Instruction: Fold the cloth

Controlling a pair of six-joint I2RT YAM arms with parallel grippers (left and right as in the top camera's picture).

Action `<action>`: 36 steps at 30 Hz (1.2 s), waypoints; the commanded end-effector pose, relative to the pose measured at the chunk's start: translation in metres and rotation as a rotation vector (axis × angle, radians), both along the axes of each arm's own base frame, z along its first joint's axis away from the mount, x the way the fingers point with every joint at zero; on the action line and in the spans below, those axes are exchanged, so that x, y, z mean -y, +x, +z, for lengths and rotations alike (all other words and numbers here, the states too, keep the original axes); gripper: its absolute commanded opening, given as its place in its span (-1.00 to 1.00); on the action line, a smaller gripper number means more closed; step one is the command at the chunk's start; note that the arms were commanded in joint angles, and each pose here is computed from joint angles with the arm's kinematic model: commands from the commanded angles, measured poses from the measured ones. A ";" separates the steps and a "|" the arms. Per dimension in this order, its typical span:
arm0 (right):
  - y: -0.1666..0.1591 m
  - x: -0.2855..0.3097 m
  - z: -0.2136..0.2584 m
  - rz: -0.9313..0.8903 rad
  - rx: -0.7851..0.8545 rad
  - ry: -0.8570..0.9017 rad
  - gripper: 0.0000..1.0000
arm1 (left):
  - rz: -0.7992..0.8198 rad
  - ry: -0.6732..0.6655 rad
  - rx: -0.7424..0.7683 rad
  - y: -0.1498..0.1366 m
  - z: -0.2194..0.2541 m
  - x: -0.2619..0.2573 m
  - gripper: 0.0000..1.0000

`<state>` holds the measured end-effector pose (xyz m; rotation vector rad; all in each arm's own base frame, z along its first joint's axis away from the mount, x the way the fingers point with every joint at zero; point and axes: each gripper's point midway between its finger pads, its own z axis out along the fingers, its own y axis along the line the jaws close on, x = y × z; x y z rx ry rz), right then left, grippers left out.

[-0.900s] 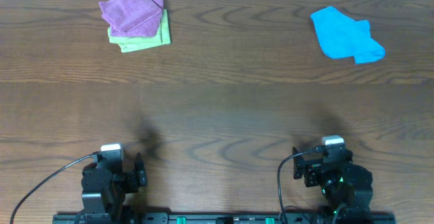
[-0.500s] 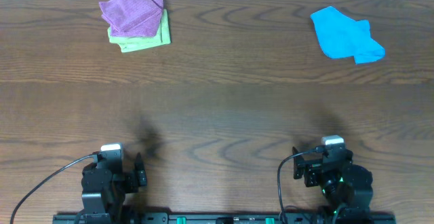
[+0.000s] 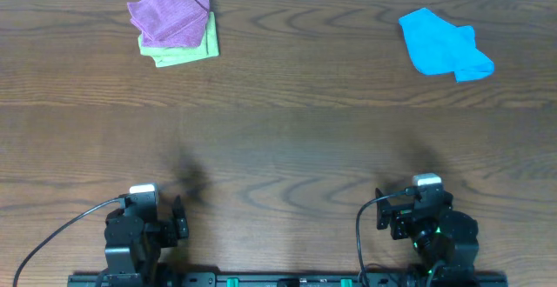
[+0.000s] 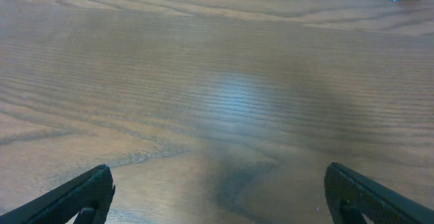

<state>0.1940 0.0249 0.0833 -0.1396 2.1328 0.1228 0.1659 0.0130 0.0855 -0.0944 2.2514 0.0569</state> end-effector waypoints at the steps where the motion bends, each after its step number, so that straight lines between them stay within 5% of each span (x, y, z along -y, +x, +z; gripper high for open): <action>1: 0.000 0.002 -0.003 -0.007 -0.001 -0.009 0.99 | -0.005 0.022 -0.066 -0.006 -0.021 -0.002 0.91; 8: 0.002 0.006 0.022 -0.066 0.008 0.056 0.99 | -0.005 0.022 -0.066 -0.006 -0.021 -0.002 0.91; 17: 0.032 0.030 0.122 -0.177 -0.049 0.040 0.98 | -0.005 0.022 -0.066 -0.006 -0.021 -0.002 0.91; 25: 0.118 0.042 0.178 -0.193 -0.228 0.037 0.98 | -0.005 0.022 -0.066 -0.006 -0.021 -0.002 0.91; 36: 0.233 0.070 0.133 -0.257 -0.432 -0.023 0.99 | -0.005 0.022 -0.066 -0.006 -0.021 -0.002 0.91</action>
